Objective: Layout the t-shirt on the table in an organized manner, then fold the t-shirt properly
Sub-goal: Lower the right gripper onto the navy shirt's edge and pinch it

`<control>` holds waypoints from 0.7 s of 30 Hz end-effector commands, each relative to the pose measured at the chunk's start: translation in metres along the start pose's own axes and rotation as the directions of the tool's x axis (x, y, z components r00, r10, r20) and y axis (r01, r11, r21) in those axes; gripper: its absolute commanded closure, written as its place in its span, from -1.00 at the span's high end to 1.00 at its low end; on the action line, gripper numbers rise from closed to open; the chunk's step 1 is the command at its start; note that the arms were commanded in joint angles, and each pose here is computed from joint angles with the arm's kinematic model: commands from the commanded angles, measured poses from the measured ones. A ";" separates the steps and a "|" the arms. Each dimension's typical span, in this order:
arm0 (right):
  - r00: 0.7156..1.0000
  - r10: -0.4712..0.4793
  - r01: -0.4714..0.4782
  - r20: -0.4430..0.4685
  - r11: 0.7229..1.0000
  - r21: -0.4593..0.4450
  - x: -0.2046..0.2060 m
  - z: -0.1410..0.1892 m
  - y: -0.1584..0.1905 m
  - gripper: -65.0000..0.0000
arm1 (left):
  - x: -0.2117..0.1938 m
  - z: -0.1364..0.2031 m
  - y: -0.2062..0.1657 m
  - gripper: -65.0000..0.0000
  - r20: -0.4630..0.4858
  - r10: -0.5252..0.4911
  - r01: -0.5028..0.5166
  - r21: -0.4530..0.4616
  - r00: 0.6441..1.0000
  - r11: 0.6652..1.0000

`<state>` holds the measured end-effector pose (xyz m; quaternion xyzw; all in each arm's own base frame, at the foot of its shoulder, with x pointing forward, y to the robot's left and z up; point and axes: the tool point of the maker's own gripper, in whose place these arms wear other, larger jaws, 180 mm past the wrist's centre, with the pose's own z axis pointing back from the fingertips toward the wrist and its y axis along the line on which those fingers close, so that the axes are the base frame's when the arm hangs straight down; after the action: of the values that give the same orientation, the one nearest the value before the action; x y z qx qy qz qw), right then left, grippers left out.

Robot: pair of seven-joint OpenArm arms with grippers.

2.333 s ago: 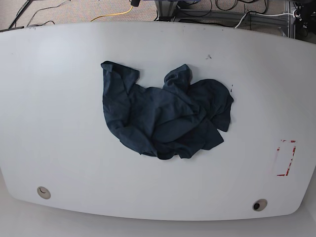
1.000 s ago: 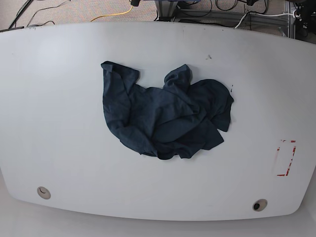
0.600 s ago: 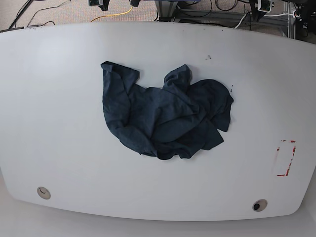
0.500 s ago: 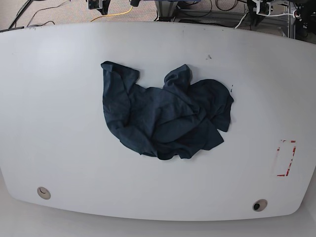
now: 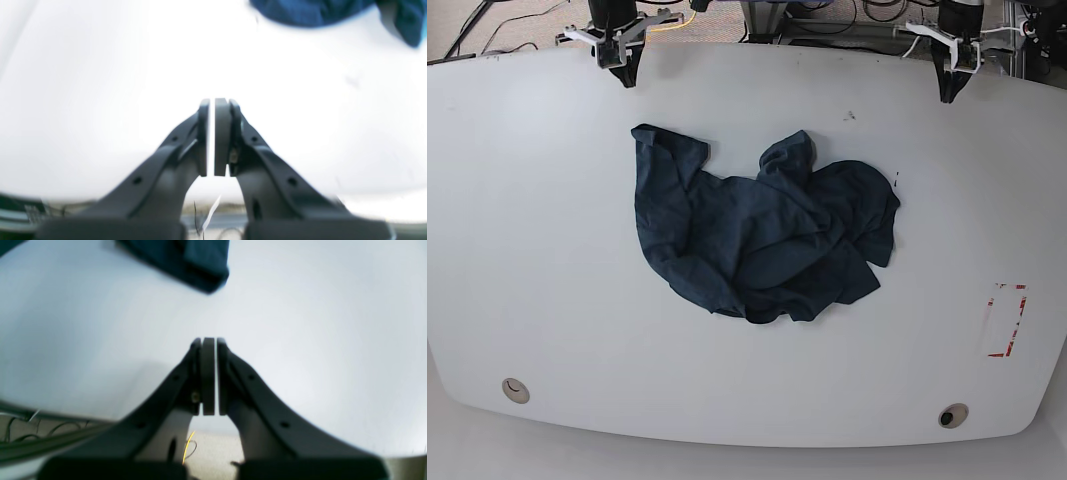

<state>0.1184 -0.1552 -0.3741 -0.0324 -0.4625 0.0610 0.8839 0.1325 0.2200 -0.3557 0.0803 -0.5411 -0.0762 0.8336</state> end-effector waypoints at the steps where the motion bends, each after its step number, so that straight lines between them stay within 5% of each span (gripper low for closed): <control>1: 0.998 0.003 -0.002 0.061 1.000 -0.011 0.018 -0.004 -0.003 -0.98 | 0.012 -0.003 0.003 -0.97 0.048 -0.001 0.000 0.008 0.999 1.000; 11: 0.995 0.032 -0.032 0.092 0.999 0.001 0.048 -0.036 -0.005 -0.92 | 0.035 -0.022 0.006 -0.96 0.126 0.000 -0.003 0.025 0.992 1.000; 17: 0.993 0.027 -0.029 0.118 0.999 0.022 0.063 -0.047 0.003 -0.40 | 0.043 -0.036 0.008 -0.94 0.137 -0.001 -0.003 0.035 0.991 0.999; 21: 0.989 0.024 -0.030 0.148 0.999 0.040 0.074 -0.052 0.010 -0.26 | 0.051 -0.046 0.011 -0.67 0.134 0.002 -0.008 0.043 0.991 0.999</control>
<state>0.1950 -0.1357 -0.3573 -0.0150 -0.5039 0.0828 0.8597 0.1883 0.2230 -0.3417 0.0902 -0.5768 -0.0649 0.8093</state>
